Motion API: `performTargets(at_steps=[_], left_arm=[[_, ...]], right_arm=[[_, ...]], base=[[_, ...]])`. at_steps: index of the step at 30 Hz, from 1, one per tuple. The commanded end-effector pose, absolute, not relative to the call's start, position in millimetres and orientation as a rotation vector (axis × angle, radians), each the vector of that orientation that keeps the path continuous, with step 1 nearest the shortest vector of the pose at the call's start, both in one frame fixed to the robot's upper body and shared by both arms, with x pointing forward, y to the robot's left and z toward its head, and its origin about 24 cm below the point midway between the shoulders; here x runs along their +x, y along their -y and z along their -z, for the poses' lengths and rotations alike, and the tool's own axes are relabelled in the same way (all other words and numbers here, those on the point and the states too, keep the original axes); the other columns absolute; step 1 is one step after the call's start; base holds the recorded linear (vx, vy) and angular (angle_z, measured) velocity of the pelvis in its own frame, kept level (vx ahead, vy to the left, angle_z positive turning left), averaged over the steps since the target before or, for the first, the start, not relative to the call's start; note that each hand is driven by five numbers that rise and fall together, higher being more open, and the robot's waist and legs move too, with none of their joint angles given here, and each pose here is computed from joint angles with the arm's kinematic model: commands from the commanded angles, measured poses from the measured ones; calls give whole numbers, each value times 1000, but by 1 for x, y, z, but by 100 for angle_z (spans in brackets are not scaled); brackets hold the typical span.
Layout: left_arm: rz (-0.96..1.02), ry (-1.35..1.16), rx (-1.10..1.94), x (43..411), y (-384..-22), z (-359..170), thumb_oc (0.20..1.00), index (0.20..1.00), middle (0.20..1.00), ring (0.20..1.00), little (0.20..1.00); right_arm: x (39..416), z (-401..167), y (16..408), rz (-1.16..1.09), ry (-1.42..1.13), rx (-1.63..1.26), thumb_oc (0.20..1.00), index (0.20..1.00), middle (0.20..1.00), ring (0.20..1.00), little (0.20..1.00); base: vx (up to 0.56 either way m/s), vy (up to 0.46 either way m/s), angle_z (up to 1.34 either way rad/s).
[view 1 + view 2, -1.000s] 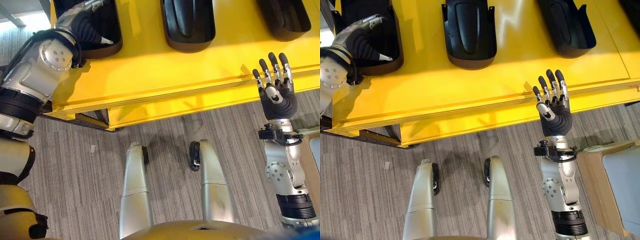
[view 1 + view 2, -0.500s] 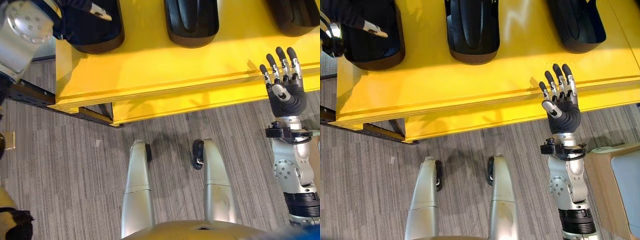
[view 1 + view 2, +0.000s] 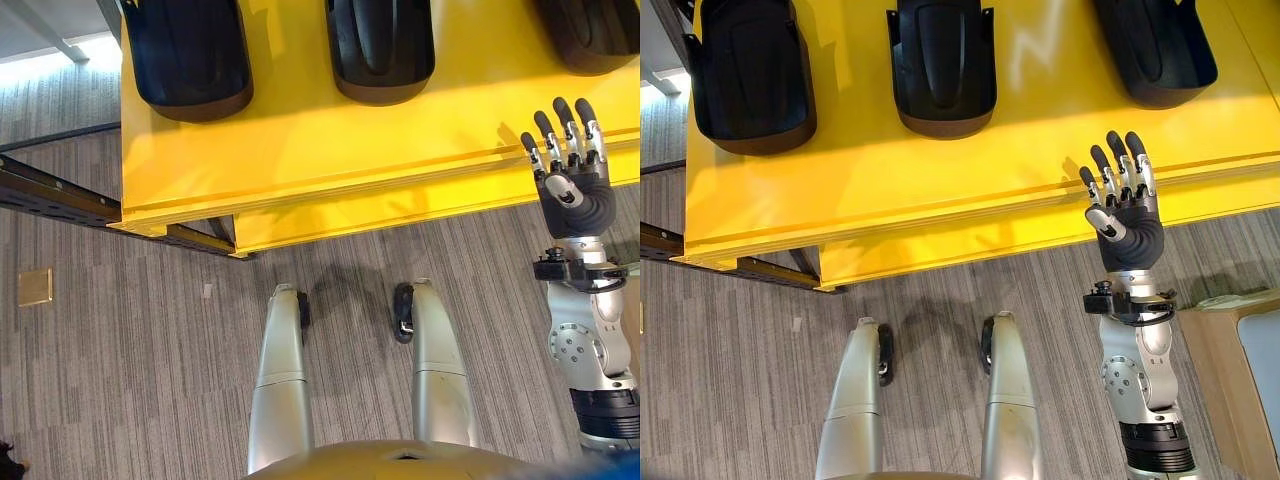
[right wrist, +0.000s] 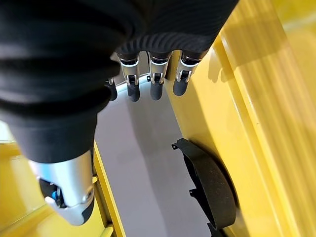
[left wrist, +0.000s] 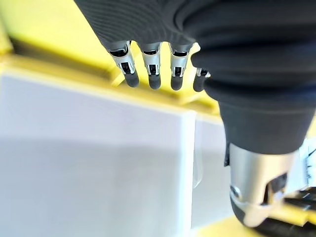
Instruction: Move parts from the plastic box to the shelf.
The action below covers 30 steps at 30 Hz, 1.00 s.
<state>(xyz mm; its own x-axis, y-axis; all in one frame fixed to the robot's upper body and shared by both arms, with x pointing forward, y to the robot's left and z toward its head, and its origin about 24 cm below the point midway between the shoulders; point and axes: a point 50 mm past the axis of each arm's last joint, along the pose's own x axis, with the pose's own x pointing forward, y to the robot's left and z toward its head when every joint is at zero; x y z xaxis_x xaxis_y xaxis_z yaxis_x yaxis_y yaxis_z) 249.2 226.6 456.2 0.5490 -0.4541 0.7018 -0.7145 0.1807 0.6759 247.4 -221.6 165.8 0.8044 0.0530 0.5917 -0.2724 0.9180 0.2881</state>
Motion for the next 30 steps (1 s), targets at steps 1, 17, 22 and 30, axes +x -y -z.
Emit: performTargets(at_steps=[1, 17, 22, 30], left_arm=[[-414, 1272, 1406, 201, -240, -478, 1000, 1000, 1000, 1000, 1000], [-352, 1317, 1118, 193, -227, -293, 1000, 1000, 1000, 1000, 1000], [-347, 1249, 1064, 197, -218, -259, 1000, 1000, 1000, 1000, 1000], [-196, 1287, 1115, 199, -189, -225, 1000, 1000, 1000, 1000, 1000]], right_arm=[[232, -197, 227, -160, 822, 349, 1000, 1000, 1000, 1000, 1000], [221, -223, 224, -91, 973, 286, 1000, 1000, 1000, 1000, 1000], [217, -224, 223, -53, 1006, 297, 1000, 1000, 1000, 1000, 1000], [214, -222, 221, -14, 1036, 338, 1000, 1000, 1000, 1000, 1000]], base=[[0, 0, 0], [-11, -5, 0], [0, -7, 0], [1, -10, 0]])
